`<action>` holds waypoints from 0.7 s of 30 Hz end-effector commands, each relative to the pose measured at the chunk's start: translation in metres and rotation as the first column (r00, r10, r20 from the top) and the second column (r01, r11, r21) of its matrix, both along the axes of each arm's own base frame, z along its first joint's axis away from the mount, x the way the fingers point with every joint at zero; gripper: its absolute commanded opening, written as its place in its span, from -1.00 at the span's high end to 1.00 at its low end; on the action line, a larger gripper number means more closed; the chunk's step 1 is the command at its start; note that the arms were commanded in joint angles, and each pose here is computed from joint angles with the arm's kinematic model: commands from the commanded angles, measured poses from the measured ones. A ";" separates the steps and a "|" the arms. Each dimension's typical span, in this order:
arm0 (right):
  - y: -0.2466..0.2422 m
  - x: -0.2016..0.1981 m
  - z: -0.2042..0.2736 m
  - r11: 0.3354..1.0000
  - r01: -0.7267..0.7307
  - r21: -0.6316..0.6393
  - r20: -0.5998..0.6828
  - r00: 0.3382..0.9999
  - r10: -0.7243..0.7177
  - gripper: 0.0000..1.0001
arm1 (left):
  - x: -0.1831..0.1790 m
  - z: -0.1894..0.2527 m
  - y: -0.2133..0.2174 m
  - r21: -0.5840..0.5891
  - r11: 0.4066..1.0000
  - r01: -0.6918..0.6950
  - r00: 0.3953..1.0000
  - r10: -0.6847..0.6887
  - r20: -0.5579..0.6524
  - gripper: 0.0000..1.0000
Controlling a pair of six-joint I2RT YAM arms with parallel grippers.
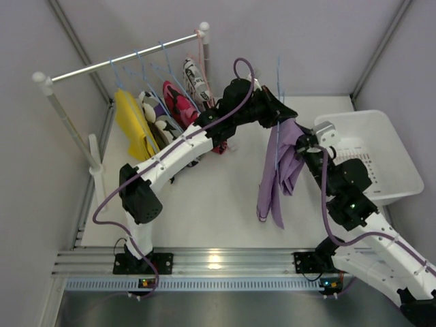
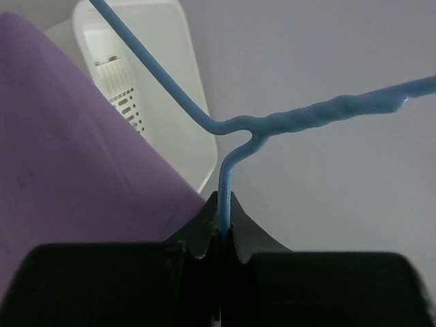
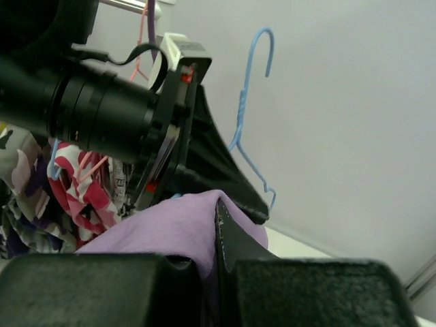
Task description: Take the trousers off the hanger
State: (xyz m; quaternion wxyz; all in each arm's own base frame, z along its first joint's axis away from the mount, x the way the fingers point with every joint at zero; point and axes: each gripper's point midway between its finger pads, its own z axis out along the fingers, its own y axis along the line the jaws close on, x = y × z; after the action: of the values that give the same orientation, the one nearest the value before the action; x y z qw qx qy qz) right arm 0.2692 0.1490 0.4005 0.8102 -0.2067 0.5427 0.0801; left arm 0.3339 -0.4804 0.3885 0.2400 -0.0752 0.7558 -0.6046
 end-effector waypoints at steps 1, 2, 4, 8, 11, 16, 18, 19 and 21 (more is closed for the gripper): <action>-0.030 -0.015 0.080 0.970 0.025 0.240 0.077 0.996 -0.045 1.00 | -0.011 0.042 0.022 -0.009 1.000 -0.005 0.980 0.007 0.201 1.00; -0.035 -0.017 0.096 0.964 0.029 0.264 0.090 0.994 -0.055 1.00 | -0.011 0.038 0.023 0.004 1.000 -0.009 0.978 0.008 0.209 1.00; -0.046 -0.019 0.114 0.952 0.050 0.301 0.107 0.991 -0.086 1.00 | -0.011 0.031 0.025 0.034 0.999 -0.013 0.974 0.005 0.226 1.00; -0.068 -0.027 0.162 0.933 0.108 0.344 0.178 0.968 -0.178 1.00 | -0.014 0.000 0.033 0.117 0.993 -0.020 0.977 -0.005 0.214 1.00; -0.087 -0.026 0.191 0.917 0.189 0.352 0.229 0.932 -0.280 1.00 | -0.021 -0.026 0.042 0.175 0.984 -0.017 0.980 -0.018 0.196 1.00; -0.130 -0.021 0.231 0.842 0.380 0.382 0.266 0.828 -0.494 1.00 | -0.036 -0.049 0.051 0.243 0.970 -0.012 0.981 -0.036 0.192 1.00; -0.141 -0.010 0.241 0.819 0.426 0.385 0.266 0.798 -0.540 1.00 | -0.040 -0.056 0.054 0.271 0.962 -0.017 0.982 -0.035 0.187 1.00; -0.156 -0.007 0.244 0.792 0.467 0.394 0.263 0.768 -0.583 1.00 | -0.040 -0.058 0.056 0.280 0.960 -0.021 0.983 -0.032 0.184 1.00; -0.169 0.003 0.249 0.766 0.501 0.403 0.257 0.741 -0.620 1.00 | -0.041 -0.060 0.060 0.294 0.955 -0.026 0.983 -0.029 0.183 1.00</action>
State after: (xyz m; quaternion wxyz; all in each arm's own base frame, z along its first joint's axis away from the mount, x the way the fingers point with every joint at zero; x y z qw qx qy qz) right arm 0.2961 0.0169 0.5994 0.8764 0.0181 0.4706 -0.1006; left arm 0.3000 -0.4336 0.3013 0.2812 0.0031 0.8269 -0.4870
